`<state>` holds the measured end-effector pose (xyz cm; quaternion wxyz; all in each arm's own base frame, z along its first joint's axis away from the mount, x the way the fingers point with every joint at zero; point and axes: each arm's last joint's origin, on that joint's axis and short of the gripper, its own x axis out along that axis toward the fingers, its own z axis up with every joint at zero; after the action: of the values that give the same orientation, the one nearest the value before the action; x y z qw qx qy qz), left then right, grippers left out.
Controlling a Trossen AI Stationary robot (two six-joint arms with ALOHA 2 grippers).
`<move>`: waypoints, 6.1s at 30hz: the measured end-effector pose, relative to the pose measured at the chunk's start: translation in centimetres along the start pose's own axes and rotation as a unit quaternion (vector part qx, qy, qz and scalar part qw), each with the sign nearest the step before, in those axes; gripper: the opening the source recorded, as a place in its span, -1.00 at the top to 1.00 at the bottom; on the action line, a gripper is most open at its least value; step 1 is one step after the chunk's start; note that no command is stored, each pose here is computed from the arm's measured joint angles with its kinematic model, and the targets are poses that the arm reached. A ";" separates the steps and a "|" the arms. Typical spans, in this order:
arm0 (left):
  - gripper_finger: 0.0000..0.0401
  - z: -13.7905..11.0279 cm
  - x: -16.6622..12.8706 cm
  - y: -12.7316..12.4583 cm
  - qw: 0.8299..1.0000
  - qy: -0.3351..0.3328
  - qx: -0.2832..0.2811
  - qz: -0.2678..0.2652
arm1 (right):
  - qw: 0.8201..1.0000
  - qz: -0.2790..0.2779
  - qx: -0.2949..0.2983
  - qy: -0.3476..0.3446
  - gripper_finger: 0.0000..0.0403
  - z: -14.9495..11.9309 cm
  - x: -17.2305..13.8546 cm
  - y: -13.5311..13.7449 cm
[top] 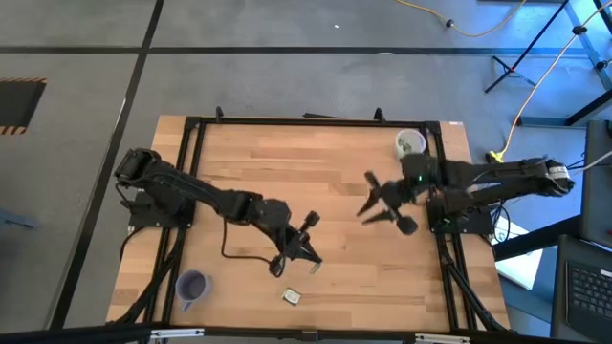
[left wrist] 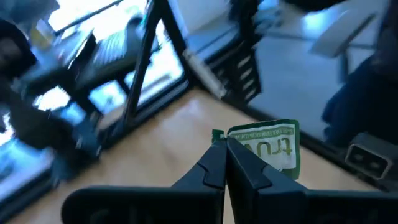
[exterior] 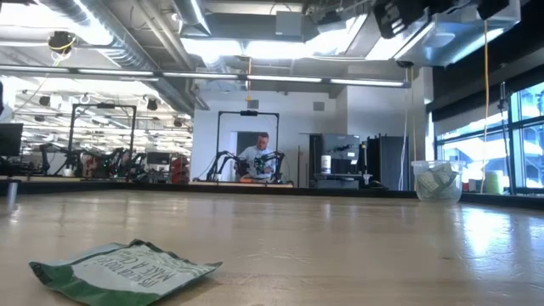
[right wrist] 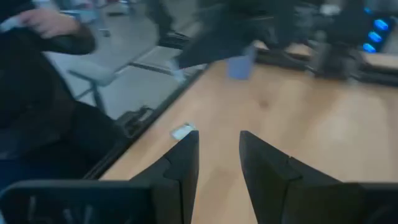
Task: Pick and place Stevia / Truvia into bins
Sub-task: Put the left green stevia packet into the transparent container, then put the green stevia packet into the transparent container
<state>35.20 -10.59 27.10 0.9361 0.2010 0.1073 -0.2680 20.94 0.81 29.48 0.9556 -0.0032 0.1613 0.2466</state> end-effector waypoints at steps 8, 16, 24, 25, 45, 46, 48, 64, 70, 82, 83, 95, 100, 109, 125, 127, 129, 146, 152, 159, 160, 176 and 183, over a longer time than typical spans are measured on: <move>0.99 -0.9 -0.3 2.9 0.998 -0.055 0.037 -0.006 | 0.994 0.006 -0.043 -0.096 0.41 -2.2 4.0 2.0; 0.98 -2.8 0.9 4.2 0.997 -0.059 0.039 0.007 | 0.995 0.003 -0.056 -0.079 0.41 -2.2 7.5 2.5; 0.98 -3.0 1.1 4.3 0.998 -0.060 0.035 0.007 | 0.996 0.010 -0.063 -0.067 0.41 -1.9 8.8 2.7; 0.98 -3.0 1.1 4.2 0.998 -0.060 0.035 0.006 | 0.996 0.010 -0.059 -0.066 0.41 -1.9 8.8 2.7; 0.98 -2.5 1.1 4.4 0.993 -0.084 0.082 0.024 | 0.998 0.013 -0.025 -0.048 0.41 -2.2 9.0 3.2; 0.98 -2.5 1.1 4.4 0.993 -0.084 0.084 0.024 | 0.998 0.015 -0.026 -0.048 0.41 -2.2 9.1 3.3; 0.98 -2.4 1.1 4.5 0.992 -0.084 0.085 0.028 | 0.998 0.015 -0.026 -0.048 0.41 -2.2 9.1 3.4; 0.98 -2.2 1.0 4.6 0.990 -0.091 0.102 0.048 | 0.998 0.016 -0.015 -0.055 0.56 -2.1 9.1 3.4; 0.98 -2.2 1.0 4.7 0.990 -0.083 0.099 0.062 | 0.998 0.016 -0.014 -0.054 0.76 -2.1 9.1 3.4; 0.68 -2.0 0.6 4.9 0.992 -0.076 0.064 0.079 | 0.999 0.017 0.002 -0.048 0.95 -2.2 9.1 3.4; 0.64 -1.8 0.4 4.9 0.992 -0.072 0.059 0.086 | 0.999 0.017 0.006 -0.046 0.96 -2.3 9.1 3.4; 0.47 -1.4 -3.8 3.4 0.979 0.116 -0.114 0.120 | 0.938 -0.306 0.117 0.112 0.97 0.0 3.2 1.4; 0.51 -2.1 -3.6 2.2 0.964 0.155 -0.191 0.102 | 0.807 -0.488 0.231 0.241 0.97 0.8 -2.3 -0.5; 0.55 -2.3 -3.2 1.0 0.958 0.178 -0.209 0.084 | 0.626 -0.608 0.352 0.337 0.97 -1.9 -8.3 -4.0; 0.57 -2.2 -3.2 0.9 0.957 0.178 -0.214 0.084 | 0.578 -0.604 0.400 0.375 0.97 -8.4 -10.7 -11.6; 0.57 -2.2 -3.2 0.9 0.957 0.178 -0.214 0.084 | 0.576 -0.597 0.404 0.386 0.97 -9.2 -10.7 -12.1; 0.57 -2.2 -3.2 0.9 0.957 0.178 -0.214 0.084 | 0.571 -0.591 0.407 0.399 0.95 -9.8 -10.7 -12.5; 0.57 -2.3 -3.2 0.9 0.956 0.180 -0.214 0.083 | 0.575 -0.582 0.397 0.416 0.82 -10.7 -10.2 -13.7; 0.57 -2.3 -3.2 0.8 0.956 0.182 -0.214 0.082 | 0.567 -0.596 0.384 0.420 0.82 -10.7 -10.3 -13.8; 0.57 -2.3 -3.2 0.8 0.955 0.181 -0.222 0.081 | 0.565 -0.598 0.380 0.423 0.81 -10.7 -10.4 -13.8; 0.57 -2.3 -3.2 0.8 0.955 0.181 -0.222 0.080 | 0.565 -0.598 0.380 0.424 0.81 -10.7 -10.4 -13.8; 0.57 -2.4 -3.2 0.6 0.951 0.191 -0.232 0.076 | 0.537 -0.616 0.402 0.413 0.35 -11.0 -11.6 -13.9; 0.57 -2.4 -2.7 -1.8 0.954 0.226 -0.192 0.036 | 0.557 -0.653 0.368 0.357 0.35 -9.1 -11.8 -13.2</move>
<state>31.75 -9.68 25.28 0.9173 0.0761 0.3582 -0.1563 14.63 -17.17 23.59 0.6369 0.1564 0.5197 -0.5476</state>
